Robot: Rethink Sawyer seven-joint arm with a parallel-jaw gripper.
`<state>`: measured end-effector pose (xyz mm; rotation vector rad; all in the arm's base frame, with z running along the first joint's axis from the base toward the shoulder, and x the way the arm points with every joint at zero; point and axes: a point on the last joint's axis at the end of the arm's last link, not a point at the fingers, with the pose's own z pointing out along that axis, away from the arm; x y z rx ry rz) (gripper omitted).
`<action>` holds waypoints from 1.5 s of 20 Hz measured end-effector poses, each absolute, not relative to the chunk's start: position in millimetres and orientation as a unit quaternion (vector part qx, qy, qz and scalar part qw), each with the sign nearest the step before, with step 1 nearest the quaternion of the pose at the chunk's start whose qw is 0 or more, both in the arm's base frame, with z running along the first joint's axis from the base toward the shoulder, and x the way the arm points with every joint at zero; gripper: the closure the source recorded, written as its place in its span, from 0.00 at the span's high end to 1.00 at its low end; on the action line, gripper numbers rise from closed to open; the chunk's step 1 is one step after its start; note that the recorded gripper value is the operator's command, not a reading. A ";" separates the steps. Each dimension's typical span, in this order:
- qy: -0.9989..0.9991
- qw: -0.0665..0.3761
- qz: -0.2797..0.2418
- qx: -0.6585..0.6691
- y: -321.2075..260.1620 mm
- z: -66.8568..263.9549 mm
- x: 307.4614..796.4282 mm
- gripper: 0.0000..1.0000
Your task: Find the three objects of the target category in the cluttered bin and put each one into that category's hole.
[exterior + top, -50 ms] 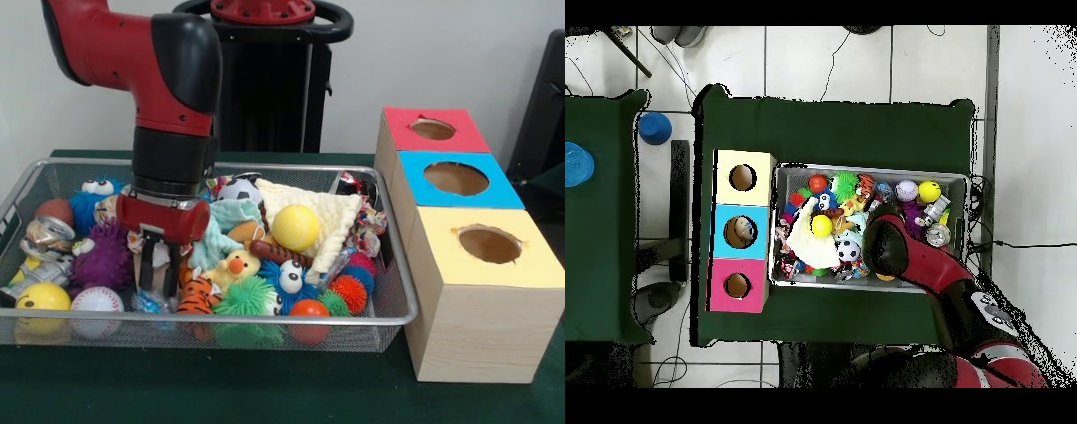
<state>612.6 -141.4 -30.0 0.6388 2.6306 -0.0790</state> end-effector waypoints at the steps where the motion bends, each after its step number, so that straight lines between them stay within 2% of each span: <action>1: 0.949 0.214 -0.028 0.230 -141.5 -29.6 612.5 0.00; 20: 0.951 0.205 -0.028 0.230 -143.1 -20.6 613.8 0.00; 30: 0.957 0.188 -0.028 0.221 -137.1 -0.4 619.0 0.00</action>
